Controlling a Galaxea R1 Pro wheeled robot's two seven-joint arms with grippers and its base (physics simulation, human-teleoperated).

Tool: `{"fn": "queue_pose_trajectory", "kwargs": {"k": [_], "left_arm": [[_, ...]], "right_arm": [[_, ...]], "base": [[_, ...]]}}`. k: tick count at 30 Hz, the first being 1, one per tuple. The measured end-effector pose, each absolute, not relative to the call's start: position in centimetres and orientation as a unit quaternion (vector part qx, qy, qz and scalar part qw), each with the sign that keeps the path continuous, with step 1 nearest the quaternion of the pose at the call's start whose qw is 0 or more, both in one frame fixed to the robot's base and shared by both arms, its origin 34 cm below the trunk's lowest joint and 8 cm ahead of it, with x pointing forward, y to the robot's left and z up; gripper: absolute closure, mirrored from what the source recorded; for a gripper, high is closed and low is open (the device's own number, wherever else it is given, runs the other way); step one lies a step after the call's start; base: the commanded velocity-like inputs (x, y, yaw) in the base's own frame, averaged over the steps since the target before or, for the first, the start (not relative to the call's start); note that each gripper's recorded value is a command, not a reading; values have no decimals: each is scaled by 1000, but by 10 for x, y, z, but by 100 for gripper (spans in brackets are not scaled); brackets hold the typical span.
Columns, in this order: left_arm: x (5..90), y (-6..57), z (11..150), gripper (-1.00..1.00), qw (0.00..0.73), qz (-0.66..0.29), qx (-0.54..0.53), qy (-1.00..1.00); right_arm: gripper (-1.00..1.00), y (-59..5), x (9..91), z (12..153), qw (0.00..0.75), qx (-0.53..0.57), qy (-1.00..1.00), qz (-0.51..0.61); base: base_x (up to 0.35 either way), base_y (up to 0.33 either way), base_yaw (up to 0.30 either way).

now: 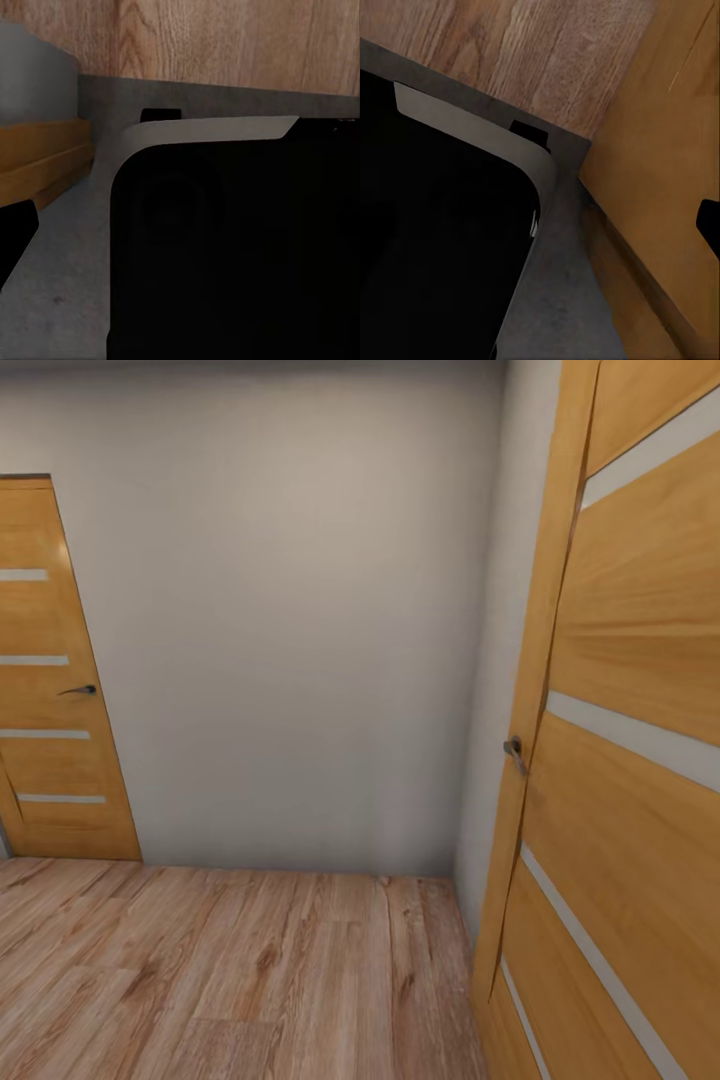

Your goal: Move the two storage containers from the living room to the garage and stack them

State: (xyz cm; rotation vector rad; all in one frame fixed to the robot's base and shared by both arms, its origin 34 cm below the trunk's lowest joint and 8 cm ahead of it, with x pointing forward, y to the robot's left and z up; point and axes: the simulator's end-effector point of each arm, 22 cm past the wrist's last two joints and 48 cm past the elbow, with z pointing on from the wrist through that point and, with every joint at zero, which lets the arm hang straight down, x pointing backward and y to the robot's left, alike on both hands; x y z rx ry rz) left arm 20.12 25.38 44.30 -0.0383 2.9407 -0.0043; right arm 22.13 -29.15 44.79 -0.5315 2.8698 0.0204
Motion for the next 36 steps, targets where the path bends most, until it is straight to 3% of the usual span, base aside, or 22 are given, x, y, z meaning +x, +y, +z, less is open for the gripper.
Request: {"fn": "queue_pose_trajectory", "kwargs": {"k": [10,36], "left_arm": [[201,254,443,-100,100,-1,-13,995],[202,254,443,-100,101,-1,-13,995]], "right_arm": [[-100,-291,221,448,111,-181,977,7],[-100,-292,221,448,111,-183,977,7]], "base": [[135,0,0],[20,0,0]]}}
